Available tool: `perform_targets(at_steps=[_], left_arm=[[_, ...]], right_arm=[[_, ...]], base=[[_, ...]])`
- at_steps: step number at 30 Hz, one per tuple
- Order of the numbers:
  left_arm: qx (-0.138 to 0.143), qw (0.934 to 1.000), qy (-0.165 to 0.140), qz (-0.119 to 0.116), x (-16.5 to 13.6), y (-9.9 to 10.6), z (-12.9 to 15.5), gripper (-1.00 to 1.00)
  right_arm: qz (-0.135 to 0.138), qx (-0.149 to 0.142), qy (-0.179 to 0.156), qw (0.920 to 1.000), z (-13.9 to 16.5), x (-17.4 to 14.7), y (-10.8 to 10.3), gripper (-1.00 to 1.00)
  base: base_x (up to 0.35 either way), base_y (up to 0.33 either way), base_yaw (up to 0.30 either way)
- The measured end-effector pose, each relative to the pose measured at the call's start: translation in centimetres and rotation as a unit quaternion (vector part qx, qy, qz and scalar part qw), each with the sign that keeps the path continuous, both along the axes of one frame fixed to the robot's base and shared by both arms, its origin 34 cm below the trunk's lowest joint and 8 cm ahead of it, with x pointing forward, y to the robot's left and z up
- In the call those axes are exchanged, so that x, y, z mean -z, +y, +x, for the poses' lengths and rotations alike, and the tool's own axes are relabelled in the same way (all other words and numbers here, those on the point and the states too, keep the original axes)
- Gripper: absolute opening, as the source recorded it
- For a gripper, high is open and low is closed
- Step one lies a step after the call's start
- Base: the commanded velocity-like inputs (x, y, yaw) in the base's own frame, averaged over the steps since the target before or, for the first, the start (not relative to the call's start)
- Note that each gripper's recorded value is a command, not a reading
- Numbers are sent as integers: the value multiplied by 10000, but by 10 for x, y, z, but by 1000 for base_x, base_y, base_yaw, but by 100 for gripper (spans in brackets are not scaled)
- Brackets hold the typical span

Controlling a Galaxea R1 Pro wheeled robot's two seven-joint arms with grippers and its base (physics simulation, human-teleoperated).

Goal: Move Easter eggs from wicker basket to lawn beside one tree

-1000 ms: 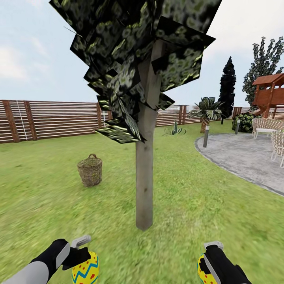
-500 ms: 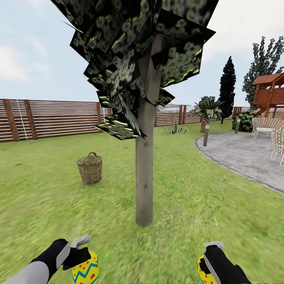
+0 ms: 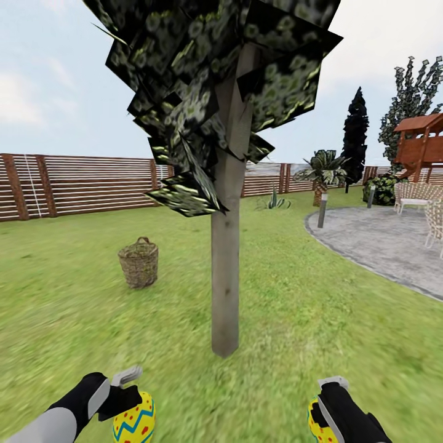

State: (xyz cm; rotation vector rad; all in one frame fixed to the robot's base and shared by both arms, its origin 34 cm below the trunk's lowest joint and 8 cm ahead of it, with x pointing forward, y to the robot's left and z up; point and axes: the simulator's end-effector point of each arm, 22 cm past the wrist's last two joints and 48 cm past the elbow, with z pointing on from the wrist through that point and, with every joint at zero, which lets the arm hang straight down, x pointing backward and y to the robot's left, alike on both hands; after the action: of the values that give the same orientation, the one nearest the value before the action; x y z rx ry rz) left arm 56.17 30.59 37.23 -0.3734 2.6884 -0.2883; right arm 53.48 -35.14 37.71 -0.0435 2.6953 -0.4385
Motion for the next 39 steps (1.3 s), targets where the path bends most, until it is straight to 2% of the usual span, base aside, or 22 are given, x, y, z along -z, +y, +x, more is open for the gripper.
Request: perform_targets(at_steps=[12,26,34,39], left_arm=[[12,10000,9,-6,1,-2,0,-100],[7,10000,9,-11,28,-2,-8,-100],[4,9999,172,-5,44,-1,-13,-100],[5,9999,167,-12,44,-2,-13,-100]], right_arm=[[-1,-2,9,10000,0,0,0,-100],[1,-1,8,10000,-8,28,1,-100],[7,-2,172,9999,-13,43,1,-100],[1,-5,170,9999,-13,43,1,-100]], base=[[309,0,0],[7,0,0],[0,0,0],[154,0,0]])
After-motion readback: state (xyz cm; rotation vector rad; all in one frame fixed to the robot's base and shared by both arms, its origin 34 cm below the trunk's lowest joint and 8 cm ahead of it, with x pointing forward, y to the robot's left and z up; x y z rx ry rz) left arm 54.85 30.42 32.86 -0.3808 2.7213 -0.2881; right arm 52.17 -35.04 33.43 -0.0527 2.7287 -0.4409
